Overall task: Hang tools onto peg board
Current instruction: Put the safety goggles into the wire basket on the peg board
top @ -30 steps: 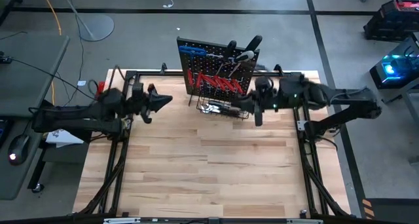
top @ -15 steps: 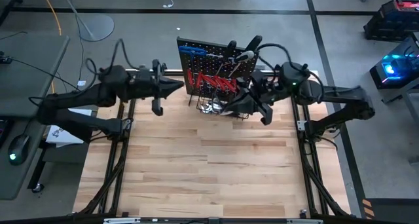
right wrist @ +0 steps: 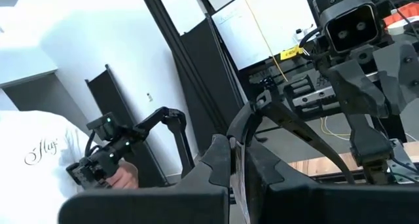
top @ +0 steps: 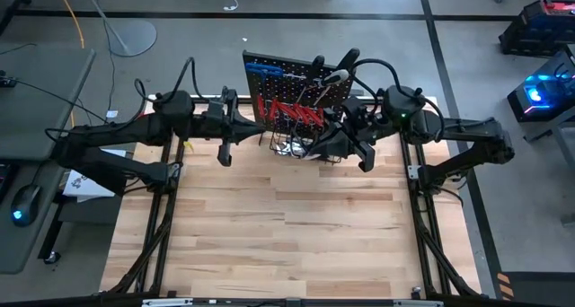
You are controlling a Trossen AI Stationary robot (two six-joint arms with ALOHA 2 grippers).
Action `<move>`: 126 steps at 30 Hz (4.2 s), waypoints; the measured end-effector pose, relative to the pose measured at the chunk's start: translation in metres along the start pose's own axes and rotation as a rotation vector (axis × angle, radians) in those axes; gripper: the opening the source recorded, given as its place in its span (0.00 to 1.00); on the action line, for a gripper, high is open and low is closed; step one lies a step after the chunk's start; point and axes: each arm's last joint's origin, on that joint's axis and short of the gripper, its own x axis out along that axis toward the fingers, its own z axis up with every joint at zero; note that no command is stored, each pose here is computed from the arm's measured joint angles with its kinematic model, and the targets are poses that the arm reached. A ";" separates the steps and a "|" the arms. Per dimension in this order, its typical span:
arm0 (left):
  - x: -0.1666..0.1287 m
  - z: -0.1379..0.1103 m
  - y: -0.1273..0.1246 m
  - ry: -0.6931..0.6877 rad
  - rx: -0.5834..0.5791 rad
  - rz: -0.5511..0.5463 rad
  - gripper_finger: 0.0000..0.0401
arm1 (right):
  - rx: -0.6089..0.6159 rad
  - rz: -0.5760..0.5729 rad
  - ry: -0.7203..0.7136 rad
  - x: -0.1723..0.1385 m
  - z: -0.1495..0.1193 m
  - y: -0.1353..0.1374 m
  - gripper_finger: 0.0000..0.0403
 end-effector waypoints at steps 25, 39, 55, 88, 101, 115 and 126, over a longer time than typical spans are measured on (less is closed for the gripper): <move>0.041 0.016 -0.014 0.016 0.171 0.172 0.27 | -0.041 -0.068 0.048 0.021 -0.015 -0.028 0.00; 0.056 0.010 -0.023 0.092 0.268 0.205 0.32 | -0.058 -0.119 0.019 0.015 -0.009 -0.038 0.00; 0.069 0.000 -0.019 0.113 0.288 0.242 0.32 | -0.018 -0.099 0.019 0.019 -0.011 -0.033 0.00; 0.014 0.016 -0.006 0.297 0.349 0.501 0.32 | 0.291 -0.199 -0.296 0.001 0.022 -0.061 0.00; -0.031 0.029 0.000 0.254 0.112 0.260 0.32 | 0.398 -0.084 0.179 0.001 -0.012 -0.059 0.00; -0.021 -0.005 -0.003 0.284 -0.022 0.146 0.32 | 0.363 -0.333 0.380 -0.050 -0.026 -0.021 0.00; -0.017 0.000 -0.003 0.142 -0.053 0.146 0.32 | 0.107 -0.188 0.050 -0.076 0.016 0.011 0.00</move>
